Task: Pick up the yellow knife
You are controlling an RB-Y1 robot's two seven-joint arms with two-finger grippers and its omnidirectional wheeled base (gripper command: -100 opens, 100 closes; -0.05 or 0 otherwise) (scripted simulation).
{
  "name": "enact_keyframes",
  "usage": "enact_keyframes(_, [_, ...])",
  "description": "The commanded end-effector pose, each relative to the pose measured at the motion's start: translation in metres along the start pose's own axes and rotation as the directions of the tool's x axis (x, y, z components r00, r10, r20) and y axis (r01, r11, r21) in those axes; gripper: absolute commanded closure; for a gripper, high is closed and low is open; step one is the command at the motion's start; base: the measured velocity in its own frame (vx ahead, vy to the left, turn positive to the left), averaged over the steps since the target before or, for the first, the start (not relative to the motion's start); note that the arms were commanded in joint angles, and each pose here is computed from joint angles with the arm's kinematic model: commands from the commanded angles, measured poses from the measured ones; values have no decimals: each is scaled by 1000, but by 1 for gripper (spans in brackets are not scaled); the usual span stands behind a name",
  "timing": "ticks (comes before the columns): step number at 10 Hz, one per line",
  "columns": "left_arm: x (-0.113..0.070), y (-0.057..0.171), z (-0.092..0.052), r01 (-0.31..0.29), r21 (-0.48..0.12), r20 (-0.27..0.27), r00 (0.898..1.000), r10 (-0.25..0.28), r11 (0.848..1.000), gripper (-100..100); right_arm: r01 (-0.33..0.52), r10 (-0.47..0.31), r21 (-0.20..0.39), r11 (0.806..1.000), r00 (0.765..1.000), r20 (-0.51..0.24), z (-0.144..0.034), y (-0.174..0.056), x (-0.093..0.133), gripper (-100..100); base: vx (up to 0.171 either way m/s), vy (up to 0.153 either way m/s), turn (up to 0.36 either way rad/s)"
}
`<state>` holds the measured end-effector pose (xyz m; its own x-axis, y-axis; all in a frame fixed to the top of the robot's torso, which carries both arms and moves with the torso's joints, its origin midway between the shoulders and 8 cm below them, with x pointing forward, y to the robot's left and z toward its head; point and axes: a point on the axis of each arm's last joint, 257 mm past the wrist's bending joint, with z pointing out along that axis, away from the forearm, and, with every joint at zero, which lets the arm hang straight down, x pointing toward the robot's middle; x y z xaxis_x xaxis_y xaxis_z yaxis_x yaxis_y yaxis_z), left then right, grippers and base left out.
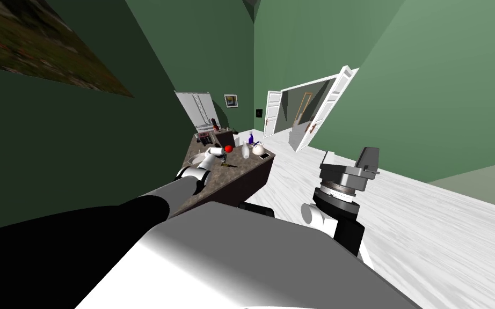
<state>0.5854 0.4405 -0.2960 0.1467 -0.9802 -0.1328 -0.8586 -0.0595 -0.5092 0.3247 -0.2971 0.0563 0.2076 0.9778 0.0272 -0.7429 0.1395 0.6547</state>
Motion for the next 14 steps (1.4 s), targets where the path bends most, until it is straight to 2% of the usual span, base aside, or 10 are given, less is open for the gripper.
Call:
enact_keyframes(1, [-4,5,-5,25,-54,-7,1000,-25,998,-100,0,0,0,1000,1000,0,0,0,0,0,10,-5,-124])
enact_keyframes(4, [-7,27,-6,52,-152,-11,998,-54,987,-100,0,0,0,1000,1000,0,0,0,0,0,0,2,-38])
enact_keyframes(5, [-9,33,-9,73,-193,-16,997,-78,978,-100,0,0,0,1000,1000,0,0,0,0,0,12,-8,-70])
enact_keyframes(6, [-9,37,-10,73,-209,-17,997,-78,975,-100,0,0,0,1000,1000,0,0,0,0,0,3,0,-33])
enact_keyframes(7, [-9,46,-13,92,-259,-21,995,-100,962,-100,0,0,0,1000,1000,0,0,0,0,0,3,2,-71])
enact_keyframes(8, [-9,48,-14,91,-264,-22,995,-100,960,-100,0,0,0,1000,1000,0,0,0,0,0,10,-6,-44])
enact_keyframes(10, [-8,64,-22,120,-347,-30,990,-139,930,-100,0,0,0,1000,1000,0,0,0,0,0,17,-12,-66])
enact_keyframes(11, [-8,68,-22,122,-360,-29,990,-141,925,-100,0,0,0,1000,1000,0,0,0,0,0,12,-9,-34])
enact_keyframes(14, [-4,98,-31,150,-470,-33,982,-187,870,-100,0,0,0,1000,1000,0,0,0,0,0,5,-2,-42])
